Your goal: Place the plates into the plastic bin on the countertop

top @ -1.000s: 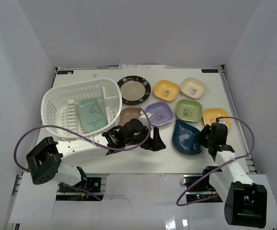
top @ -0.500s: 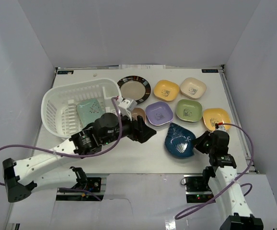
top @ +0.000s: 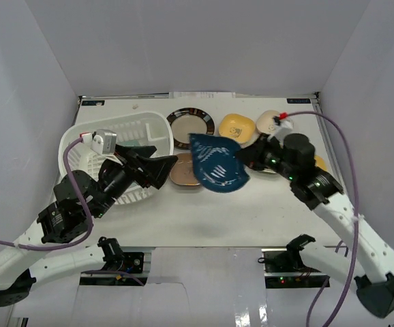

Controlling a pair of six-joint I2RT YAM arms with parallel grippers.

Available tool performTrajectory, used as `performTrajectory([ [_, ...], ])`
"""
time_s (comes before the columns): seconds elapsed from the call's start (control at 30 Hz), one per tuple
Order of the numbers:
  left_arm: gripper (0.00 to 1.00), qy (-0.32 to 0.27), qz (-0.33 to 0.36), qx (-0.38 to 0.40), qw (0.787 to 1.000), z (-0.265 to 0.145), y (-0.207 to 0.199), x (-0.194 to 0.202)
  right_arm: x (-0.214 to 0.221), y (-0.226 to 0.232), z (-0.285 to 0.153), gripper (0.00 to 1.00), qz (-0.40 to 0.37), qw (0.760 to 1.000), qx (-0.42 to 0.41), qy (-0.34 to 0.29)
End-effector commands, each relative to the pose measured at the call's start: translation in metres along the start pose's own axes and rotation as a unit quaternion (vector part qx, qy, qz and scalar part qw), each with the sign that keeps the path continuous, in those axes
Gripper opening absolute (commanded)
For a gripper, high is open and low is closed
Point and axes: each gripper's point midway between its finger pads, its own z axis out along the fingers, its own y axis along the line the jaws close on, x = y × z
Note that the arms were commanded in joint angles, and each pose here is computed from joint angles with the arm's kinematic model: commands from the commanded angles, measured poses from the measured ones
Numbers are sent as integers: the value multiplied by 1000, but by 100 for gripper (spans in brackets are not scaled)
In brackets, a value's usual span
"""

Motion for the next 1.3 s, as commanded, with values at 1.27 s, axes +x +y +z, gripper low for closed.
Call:
performTrajectory([
  [1.27,98,-71,74,-100,990,-4,38,-35,157,214,333,25,-99,995,-11,12],
])
